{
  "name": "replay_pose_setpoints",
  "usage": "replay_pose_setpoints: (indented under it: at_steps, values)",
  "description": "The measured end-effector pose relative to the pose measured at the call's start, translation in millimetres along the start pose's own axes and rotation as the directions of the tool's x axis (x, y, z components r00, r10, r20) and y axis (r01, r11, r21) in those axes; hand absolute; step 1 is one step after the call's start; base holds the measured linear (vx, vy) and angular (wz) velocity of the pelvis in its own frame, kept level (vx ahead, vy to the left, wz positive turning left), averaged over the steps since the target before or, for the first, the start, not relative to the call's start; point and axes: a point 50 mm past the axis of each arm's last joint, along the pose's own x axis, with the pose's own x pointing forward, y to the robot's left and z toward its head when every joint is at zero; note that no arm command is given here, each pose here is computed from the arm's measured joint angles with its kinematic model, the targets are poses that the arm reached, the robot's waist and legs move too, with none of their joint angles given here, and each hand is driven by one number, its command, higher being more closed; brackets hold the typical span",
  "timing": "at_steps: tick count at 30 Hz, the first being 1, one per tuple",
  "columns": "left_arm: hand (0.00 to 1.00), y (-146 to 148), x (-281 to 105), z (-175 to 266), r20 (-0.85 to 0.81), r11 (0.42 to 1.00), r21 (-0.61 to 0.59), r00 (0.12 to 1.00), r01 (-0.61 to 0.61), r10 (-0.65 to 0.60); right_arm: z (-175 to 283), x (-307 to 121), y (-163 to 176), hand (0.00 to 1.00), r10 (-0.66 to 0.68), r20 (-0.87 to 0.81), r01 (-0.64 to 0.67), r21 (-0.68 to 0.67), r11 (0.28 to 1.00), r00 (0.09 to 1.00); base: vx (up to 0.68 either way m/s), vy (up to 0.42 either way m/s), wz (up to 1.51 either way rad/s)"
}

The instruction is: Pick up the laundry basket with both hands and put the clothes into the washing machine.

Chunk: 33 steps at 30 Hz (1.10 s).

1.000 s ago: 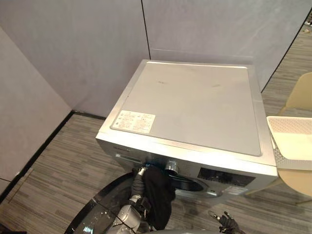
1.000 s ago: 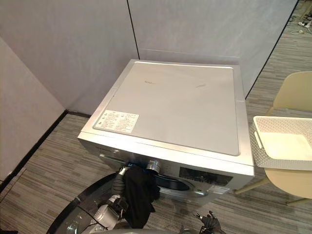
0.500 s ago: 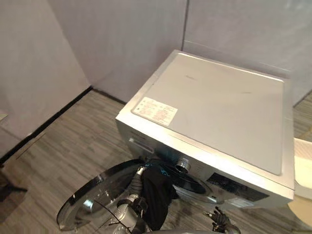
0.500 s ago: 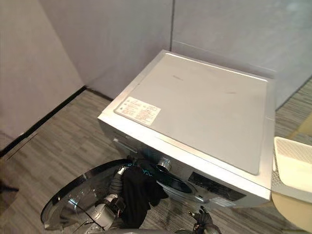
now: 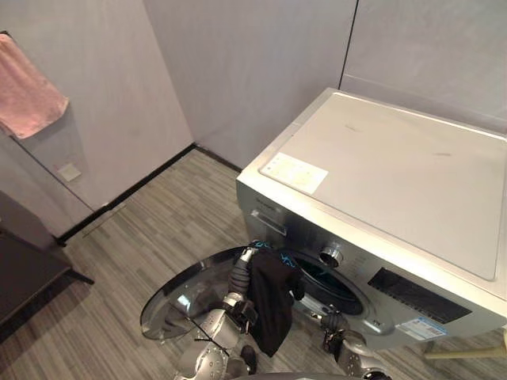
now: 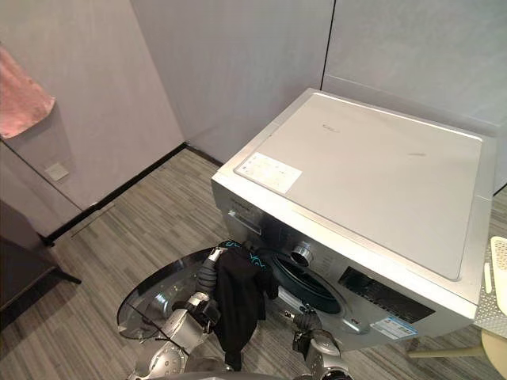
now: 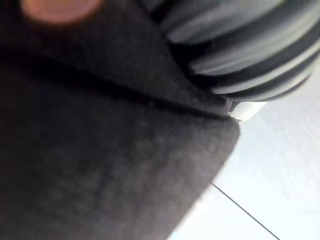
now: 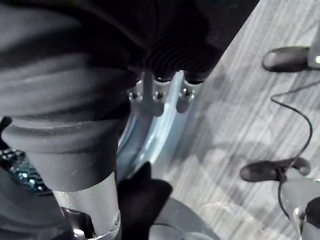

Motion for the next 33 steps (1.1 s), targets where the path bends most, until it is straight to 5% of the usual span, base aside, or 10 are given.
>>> replay_pose_setpoints:
  at_steps: [8, 21, 33]
  values:
    - [1.00, 16.1, -4.1, -15.1, -0.072, 0.997, 0.043, 0.996, -0.058, 0.061, -30.8, -14.2, -40.9, 0.00, -0.127, -0.069, 0.132, 0.076, 0.988, 0.990, -0.11, 0.039, -0.27]
    - [1.00, 15.2, 0.6, -2.1, -0.036, 0.996, 0.074, 0.998, -0.045, 0.048, -71.8, -31.7, -46.9, 0.00, -0.156, -0.178, 0.187, 0.170, 0.968, 0.972, 0.04, 0.038, -0.14]
    - [1.00, 19.1, -1.8, -20.3, -0.111, 0.995, 0.074, 0.991, -0.061, 0.069, -50.0, -21.3, -33.7, 0.00, -0.098, -0.106, 0.108, 0.091, 0.990, 0.990, 0.05, -0.023, 0.00]
